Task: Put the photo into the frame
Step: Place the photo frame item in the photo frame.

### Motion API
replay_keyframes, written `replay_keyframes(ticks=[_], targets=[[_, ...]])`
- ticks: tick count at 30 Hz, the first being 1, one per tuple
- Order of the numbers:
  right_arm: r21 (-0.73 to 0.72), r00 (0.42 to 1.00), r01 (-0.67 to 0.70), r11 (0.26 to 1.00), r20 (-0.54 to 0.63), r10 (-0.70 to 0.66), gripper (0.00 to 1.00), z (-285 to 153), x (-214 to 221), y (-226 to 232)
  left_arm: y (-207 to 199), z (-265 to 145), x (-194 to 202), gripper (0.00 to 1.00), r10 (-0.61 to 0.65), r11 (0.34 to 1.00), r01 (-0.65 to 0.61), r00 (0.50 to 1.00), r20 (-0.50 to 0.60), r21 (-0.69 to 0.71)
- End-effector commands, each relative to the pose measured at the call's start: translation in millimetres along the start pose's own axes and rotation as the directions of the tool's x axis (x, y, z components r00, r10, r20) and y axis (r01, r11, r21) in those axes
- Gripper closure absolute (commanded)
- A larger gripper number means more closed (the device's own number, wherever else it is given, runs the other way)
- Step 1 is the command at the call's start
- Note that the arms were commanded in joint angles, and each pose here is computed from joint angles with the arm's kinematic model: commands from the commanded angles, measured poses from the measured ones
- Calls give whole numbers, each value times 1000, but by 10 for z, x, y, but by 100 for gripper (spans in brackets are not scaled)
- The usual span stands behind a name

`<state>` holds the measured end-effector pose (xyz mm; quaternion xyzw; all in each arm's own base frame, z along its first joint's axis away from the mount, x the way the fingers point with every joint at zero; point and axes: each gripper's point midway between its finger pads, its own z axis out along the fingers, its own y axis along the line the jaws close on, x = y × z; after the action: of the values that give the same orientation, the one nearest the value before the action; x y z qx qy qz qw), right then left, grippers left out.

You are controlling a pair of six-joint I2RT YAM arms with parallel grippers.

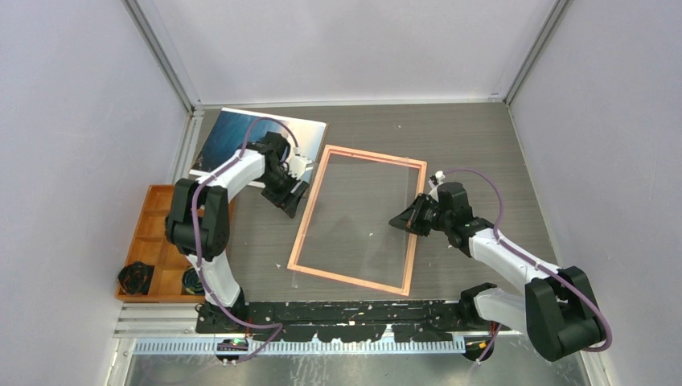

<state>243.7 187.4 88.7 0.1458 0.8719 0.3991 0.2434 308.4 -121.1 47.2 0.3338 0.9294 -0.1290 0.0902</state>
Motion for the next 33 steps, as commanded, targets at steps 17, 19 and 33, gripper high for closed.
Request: replay_keyframes(ticks=[17,19,33], targets=[[-60,978,35,998,207,-22,99,-29,-391,30,-31,369,23,52,-40,998,40,999,13,56],[-60,979,32,998,201,-19,99,-1,-406,18,-50,392,33,53,-37,998,36,999,7,58],[-341,986,104,934,162,-51,99,-182,-272,542,-131,508,62,56,-23,997,24,1000,-14,70]])
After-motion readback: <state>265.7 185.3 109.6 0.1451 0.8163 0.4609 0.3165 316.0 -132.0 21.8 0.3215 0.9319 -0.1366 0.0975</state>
